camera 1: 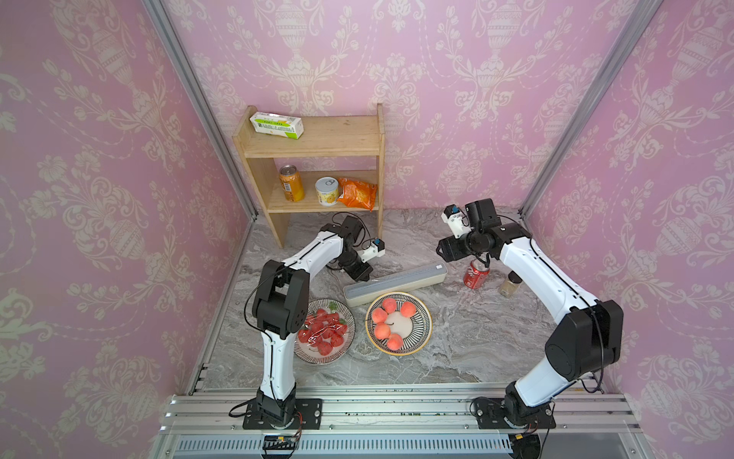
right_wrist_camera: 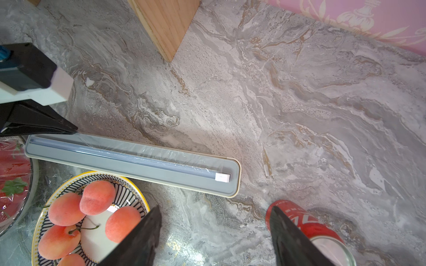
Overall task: Wrap the plate with plastic wrap
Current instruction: Pull the plastic wrap from the plastic wrap cutting box.
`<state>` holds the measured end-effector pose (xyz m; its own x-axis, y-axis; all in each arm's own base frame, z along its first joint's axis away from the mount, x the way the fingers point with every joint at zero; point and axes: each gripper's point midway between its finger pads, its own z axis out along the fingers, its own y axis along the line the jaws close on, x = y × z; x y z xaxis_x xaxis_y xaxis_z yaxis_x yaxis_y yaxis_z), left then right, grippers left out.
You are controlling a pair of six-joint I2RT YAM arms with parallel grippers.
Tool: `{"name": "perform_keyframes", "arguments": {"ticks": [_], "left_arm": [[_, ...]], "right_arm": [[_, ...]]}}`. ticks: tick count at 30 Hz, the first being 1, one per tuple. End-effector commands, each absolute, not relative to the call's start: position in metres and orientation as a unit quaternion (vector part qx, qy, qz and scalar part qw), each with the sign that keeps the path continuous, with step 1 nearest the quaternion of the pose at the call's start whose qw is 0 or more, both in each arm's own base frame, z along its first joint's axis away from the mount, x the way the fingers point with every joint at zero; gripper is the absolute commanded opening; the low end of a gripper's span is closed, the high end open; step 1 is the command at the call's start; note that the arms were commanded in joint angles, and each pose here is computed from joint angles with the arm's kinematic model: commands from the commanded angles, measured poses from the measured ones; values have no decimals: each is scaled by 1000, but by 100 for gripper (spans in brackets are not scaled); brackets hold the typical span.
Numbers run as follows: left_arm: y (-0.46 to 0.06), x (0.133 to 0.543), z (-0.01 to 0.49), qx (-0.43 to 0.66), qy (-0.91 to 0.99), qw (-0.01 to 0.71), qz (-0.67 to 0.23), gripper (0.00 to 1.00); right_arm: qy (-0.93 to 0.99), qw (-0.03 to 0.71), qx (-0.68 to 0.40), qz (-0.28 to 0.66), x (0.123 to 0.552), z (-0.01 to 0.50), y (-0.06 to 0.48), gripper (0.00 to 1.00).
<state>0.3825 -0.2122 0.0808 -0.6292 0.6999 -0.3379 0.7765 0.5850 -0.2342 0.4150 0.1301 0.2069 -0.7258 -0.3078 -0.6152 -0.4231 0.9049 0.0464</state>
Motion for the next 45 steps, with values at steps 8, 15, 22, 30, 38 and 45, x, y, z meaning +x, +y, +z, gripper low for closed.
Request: {"name": "perform_keyframes", "arguments": {"ticks": [8,15,22,30,38,45], "left_arm": [[-216,385,121,439,858,185,-192,0],[-215,391,128,434,855,203,-198,0],[-211,404,142,414,853,233,-218,0],[-211,409,145,406,850,243,-231,0],[-210,410,146,403,850,245,-234,0],[-208,410,144,402,852,243,-231,0]], "right_arm": [[815,337,-451,134,402,202,205,77],[770,330,-531,127,412,174,257,68],[729,353,-563,163,408,161,292,61],[718,337,-592,145,412,138,307,54],[724,316,-603,113,424,117,296,54],[740,315,-591,66,440,109,282,49]]}}
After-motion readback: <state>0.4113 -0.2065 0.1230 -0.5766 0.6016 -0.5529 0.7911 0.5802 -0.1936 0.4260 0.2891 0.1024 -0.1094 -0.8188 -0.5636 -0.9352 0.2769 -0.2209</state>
